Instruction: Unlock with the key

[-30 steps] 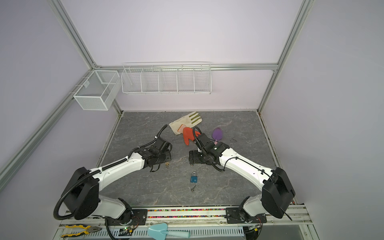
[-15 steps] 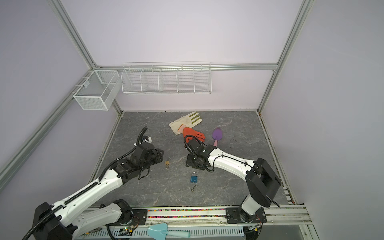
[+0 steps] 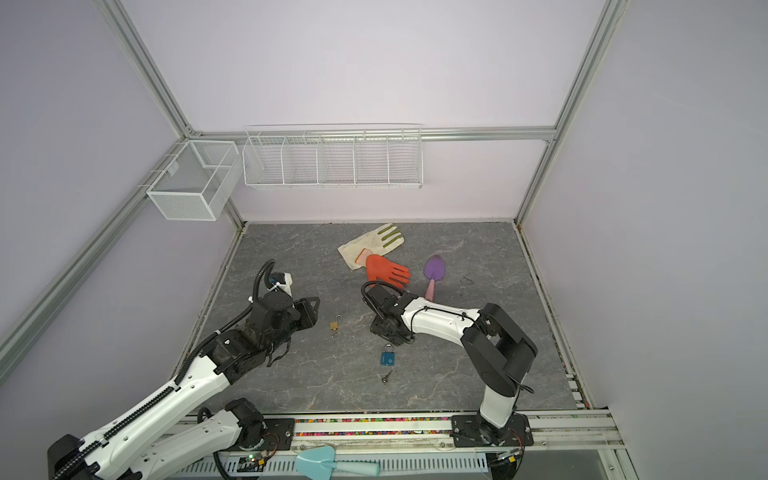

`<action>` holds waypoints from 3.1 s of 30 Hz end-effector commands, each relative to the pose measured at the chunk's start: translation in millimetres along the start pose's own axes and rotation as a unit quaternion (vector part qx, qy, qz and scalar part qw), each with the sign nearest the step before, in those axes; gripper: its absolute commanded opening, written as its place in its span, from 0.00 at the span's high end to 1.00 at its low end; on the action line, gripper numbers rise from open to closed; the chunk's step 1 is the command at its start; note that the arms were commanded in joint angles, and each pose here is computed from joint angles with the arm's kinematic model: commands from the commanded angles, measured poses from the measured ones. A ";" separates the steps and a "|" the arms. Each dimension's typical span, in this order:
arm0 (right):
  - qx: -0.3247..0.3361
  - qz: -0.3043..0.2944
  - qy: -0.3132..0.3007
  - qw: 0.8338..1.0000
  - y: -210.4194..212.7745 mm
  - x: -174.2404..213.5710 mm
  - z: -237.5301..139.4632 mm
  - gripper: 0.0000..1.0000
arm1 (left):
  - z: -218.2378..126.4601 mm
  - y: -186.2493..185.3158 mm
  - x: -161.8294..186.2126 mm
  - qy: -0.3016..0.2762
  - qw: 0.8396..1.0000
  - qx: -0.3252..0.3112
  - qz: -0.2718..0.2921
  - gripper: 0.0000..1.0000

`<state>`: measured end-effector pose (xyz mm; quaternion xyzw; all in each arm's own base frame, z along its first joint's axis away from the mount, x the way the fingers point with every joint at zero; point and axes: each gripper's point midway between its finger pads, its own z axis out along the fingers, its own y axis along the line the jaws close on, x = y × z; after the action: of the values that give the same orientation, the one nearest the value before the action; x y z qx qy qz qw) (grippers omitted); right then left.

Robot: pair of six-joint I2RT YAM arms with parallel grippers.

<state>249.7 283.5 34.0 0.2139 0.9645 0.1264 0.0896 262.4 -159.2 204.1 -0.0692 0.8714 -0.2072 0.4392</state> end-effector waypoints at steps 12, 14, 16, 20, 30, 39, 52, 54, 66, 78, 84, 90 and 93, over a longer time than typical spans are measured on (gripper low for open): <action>0.027 0.054 -0.010 0.998 5.4 -3.8 20.8 0.62 | -0.7 -3.2 -4.5 -0.007 0.999 0.008 0.049 0.55; 0.034 0.054 -0.009 0.998 4.2 -3.3 22.9 0.63 | -1.4 -3.2 -5.1 -0.008 0.999 0.008 0.051 0.55; 0.043 0.052 -0.011 0.998 3.0 -5.6 23.6 0.66 | -2.1 -2.7 -5.8 -0.010 0.998 0.007 0.054 0.55; 0.052 0.048 -0.016 0.997 0.6 -6.9 26.1 0.71 | -3.1 -3.6 -7.4 -0.013 0.998 0.009 0.054 0.55; 0.064 0.040 -0.019 0.997 0.9 -12.1 31.6 0.77 | -1.5 -6.3 -6.7 -0.012 0.999 0.016 0.050 0.55; 0.067 0.030 -0.021 0.997 0.6 -15.9 32.0 0.85 | 1.9 -8.9 -4.9 -0.009 0.999 0.022 0.046 0.55; 0.059 -0.004 -0.021 0.998 -2.0 -17.7 17.9 0.92 | 4.0 -11.2 -3.6 -0.007 0.999 0.028 0.037 0.55; 0.055 -0.015 -0.018 0.998 -1.9 -16.8 15.9 0.93 | 4.1 -12.4 -3.3 -0.007 0.999 0.031 0.036 0.55; 0.038 -0.102 -0.008 0.994 -0.4 -15.0 6.8 0.93 | 8.0 -21.3 0.1 0.006 0.999 0.050 0.018 0.55; 0.004 -0.196 -0.019 0.980 3.0 -16.1 -3.5 0.94 | 11.4 -39.7 9.0 0.029 0.994 0.103 -0.032 0.55; -0.031 -0.265 -0.043 0.963 18.5 -21.1 -15.2 0.85 | 12.1 -42.8 10.9 0.031 0.992 0.114 -0.047 0.55; -0.007 -0.310 -0.043 0.950 15.8 -27.9 -17.3 0.77 | 10.9 -40.4 8.4 0.024 0.992 0.110 -0.054 0.55; -0.012 -0.289 -0.029 0.957 17.0 -27.8 -13.6 0.75 | 11.9 -40.1 8.6 0.024 0.992 0.108 -0.060 0.54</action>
<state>275.6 286.7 56.4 -0.0652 0.9788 0.1060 0.1628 262.1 -203.9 208.2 -0.0533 0.8532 -0.3220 0.4068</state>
